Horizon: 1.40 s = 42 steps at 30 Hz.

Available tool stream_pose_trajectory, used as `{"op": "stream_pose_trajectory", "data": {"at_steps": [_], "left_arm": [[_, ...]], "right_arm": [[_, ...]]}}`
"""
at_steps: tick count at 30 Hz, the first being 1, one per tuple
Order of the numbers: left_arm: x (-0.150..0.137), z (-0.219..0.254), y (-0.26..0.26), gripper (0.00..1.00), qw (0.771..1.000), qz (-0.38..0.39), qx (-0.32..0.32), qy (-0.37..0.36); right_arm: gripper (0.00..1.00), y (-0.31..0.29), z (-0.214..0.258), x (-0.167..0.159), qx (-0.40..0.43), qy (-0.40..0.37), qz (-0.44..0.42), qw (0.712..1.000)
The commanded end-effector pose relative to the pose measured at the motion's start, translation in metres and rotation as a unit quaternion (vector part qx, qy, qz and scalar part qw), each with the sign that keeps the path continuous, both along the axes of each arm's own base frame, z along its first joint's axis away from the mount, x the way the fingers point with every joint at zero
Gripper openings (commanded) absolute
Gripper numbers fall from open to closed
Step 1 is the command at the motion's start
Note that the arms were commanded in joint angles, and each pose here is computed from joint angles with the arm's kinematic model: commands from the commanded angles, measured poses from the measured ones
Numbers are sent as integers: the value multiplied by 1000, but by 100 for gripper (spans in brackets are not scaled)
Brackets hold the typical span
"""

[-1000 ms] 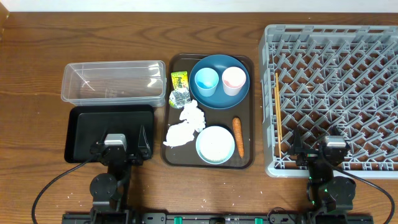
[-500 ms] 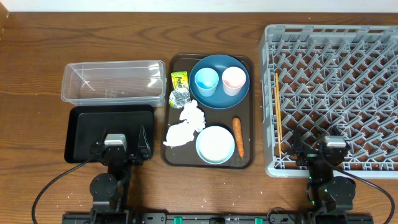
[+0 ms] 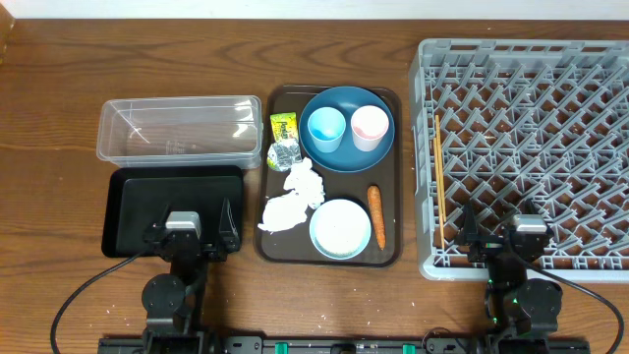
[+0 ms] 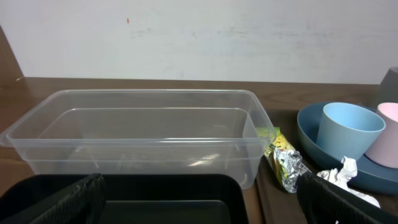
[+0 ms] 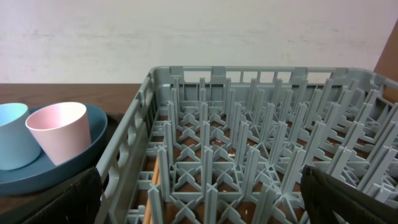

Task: Sort waste into correct bins and load items into the dishwasher rack

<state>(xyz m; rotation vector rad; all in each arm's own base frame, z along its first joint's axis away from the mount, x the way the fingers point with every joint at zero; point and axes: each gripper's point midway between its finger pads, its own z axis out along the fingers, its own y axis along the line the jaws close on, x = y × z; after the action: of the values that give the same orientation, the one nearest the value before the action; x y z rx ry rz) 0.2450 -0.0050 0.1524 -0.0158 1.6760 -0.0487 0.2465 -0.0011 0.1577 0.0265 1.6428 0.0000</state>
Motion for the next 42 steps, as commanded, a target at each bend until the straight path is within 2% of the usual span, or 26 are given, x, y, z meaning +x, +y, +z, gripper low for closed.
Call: {"op": "stream_pose_trajectory", "data": {"at_steps": [1, 6, 10, 13, 20, 28, 30, 33, 37, 42], "left_arm": [[-1, -13, -7, 100, 1000, -20, -4, 19], [-6, 13, -43, 100, 992, -126, -17, -24], [-10, 36, -44, 100, 990, -127, -55, -34], [-18, 54, -53, 100, 986, -154, -59, -26], [-34, 108, -74, 100, 973, -215, -74, 36], [-27, 199, -96, 100, 949, -281, -102, 105], [-27, 217, -101, 100, 939, -290, -116, 143], [-31, 216, -101, 100, 923, -280, -145, 220], [-34, 187, -99, 100, 901, -259, -166, 306], [-25, 173, -97, 98, 893, -245, -171, 338]], "right_arm": [[99, -1, -1, 0, 6, 0, -4, 1000], [99, -1, -1, 0, 6, 0, -4, 1000], [99, -1, -1, 0, 6, 0, -4, 1000], [99, -1, -1, 0, 6, 0, -4, 1000], [99, -1, -1, 0, 6, 0, -4, 1000], [99, -1, -1, 0, 6, 0, -4, 1000], [99, -1, -1, 0, 6, 0, -4, 1000], [99, -1, -1, 0, 6, 0, -4, 1000], [99, -1, -1, 0, 6, 0, -4, 1000], [99, -1, -1, 0, 6, 0, -4, 1000]]}}
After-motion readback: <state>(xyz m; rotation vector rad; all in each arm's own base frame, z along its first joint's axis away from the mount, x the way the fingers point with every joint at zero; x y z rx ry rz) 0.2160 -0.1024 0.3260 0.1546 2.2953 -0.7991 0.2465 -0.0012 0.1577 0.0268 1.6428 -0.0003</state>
